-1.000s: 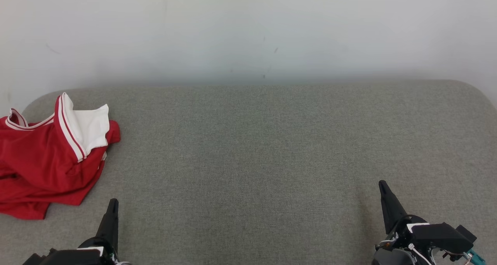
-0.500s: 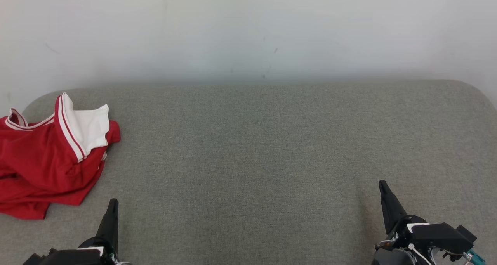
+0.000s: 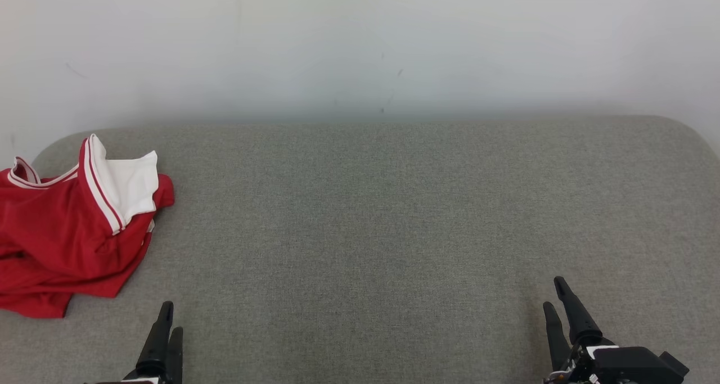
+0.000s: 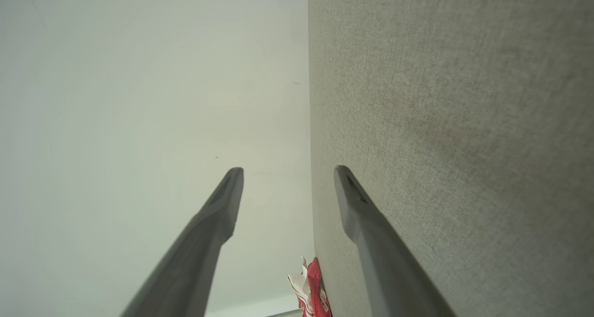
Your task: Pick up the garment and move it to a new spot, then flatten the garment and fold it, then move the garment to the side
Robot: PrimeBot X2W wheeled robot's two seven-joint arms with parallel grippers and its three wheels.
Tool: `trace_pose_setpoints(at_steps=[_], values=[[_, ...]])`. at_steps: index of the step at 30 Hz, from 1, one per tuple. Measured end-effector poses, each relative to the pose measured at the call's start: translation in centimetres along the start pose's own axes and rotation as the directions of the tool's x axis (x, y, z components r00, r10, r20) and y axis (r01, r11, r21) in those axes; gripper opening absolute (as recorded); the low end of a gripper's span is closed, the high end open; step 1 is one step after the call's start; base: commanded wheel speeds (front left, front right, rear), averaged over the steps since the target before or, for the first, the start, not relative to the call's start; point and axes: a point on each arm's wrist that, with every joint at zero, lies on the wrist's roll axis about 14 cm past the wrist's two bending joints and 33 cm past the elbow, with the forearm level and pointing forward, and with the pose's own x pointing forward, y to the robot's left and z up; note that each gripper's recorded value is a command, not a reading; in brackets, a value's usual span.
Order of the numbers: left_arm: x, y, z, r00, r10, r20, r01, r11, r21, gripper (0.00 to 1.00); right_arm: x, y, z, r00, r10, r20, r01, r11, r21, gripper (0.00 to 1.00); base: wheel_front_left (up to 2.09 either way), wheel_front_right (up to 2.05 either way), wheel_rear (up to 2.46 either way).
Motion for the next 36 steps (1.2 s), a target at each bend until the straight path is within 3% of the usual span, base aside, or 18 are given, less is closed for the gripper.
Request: trace_pose_setpoints(at_steps=[12, 13, 25, 30, 31, 36], values=[[0.0, -0.3, 0.3, 0.999, -0.006, 0.035, 0.003, 0.995, 0.098, 1.0, 0.0, 0.2, -0.3, 1.0, 0.005, 0.015, -0.003, 0.995, -0.1, 1.0, 0.0, 0.0, 0.0], [0.1, -0.9, 0.7, 0.998, -0.023, 0.057, 0.007, 0.962, 0.273, 1.0, 0.0, 0.9, -0.6, 1.0, 0.025, 0.017, -0.02, 0.963, -0.27, 1.0, 0.0, 0.0, 0.0], [0.0, -1.4, 0.5, 0.997, -0.039, 0.063, 0.002, 0.862, 0.506, 1.0, -0.1, 1.6, -1.0, 0.998, 0.053, 0.015, -0.039, 0.868, -0.495, 1.0, 0.0, 0.0, 0.0], [-0.1, -1.4, 0.2, 0.997, -0.042, 0.059, -0.001, 0.8, 0.6, 1.0, -0.2, 1.7, -1.3, 0.998, 0.059, 0.006, -0.044, 0.811, -0.584, 1.0, 0.0, 0.0, 0.0], [-0.1, -1.6, 0.1, 0.997, -0.047, 0.056, 0.001, 0.771, 0.637, 1.0, -0.2, 1.7, -1.4, 0.998, 0.06, 0.0, -0.047, 0.784, -0.619, 1.0, 0.0, 0.0, 0.0], [-0.2, -1.4, -0.2, 0.998, -0.044, 0.048, -0.003, 0.698, 0.716, 1.0, -0.2, 1.7, -1.8, 0.998, 0.066, -0.013, -0.057, 0.718, -0.694, 1.0, 0.0, 0.0, 0.0]])
